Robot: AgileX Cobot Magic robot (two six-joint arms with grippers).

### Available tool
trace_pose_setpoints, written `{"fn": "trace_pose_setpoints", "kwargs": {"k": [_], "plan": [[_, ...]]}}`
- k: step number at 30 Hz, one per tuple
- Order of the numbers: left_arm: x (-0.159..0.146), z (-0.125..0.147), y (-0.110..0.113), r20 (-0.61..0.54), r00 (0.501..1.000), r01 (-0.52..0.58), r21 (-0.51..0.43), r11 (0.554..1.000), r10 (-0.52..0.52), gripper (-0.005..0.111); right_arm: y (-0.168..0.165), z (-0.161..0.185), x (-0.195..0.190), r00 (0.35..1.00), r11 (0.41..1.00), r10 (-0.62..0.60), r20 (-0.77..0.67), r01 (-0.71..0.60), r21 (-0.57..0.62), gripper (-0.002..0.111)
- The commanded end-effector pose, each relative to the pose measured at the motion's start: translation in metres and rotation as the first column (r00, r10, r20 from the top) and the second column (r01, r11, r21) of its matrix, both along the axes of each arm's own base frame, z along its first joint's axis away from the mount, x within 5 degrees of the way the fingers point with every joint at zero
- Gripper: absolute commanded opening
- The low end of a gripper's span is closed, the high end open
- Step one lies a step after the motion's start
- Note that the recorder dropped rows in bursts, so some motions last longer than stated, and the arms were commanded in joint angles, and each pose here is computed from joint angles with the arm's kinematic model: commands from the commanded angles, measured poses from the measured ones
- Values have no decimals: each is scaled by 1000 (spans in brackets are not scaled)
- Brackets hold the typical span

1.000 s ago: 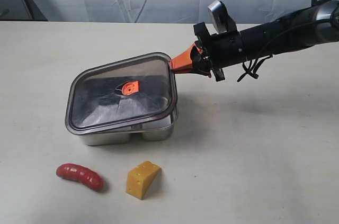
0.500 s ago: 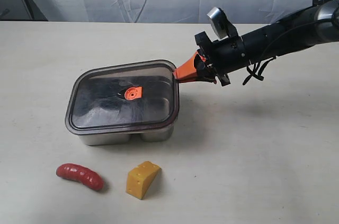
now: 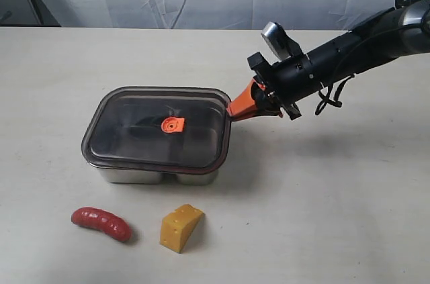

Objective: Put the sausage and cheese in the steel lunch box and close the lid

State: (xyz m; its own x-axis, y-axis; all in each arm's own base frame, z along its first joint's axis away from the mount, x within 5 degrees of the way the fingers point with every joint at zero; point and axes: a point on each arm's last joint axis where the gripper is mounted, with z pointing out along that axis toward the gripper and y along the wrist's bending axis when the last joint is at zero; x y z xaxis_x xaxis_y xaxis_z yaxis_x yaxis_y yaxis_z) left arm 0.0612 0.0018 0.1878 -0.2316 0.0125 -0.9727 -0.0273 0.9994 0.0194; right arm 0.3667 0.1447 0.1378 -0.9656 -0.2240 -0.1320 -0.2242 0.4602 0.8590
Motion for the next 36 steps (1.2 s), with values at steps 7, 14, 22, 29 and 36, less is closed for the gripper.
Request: {"fn": "trace_pose_setpoints", "kwargs": {"k": [7,14,22,29,36], "plan": [[0,-1,0,1,1000,-1,3,1000,1,0,-3,2,-2,999,999,31,14,-31,-34,-1],[0,-1,0,1,1000,-1,3,1000,1,0,0,6,1,1000,1000,-10,6,10,14,21],[0,-1,0,1,1000,-1,3,1000,1,0,-1,3,5,999,999,-50,15,50,-16,28],[0,-1,0,1,1000,-1,3,1000,1,0,-3,-10,5,998,997,-62,-31,60,-54,28],[0,-1,0,1,1000,-1,3,1000,1,0,-2,-13,6,996,996,-75,-38,73,-50,39]]}}
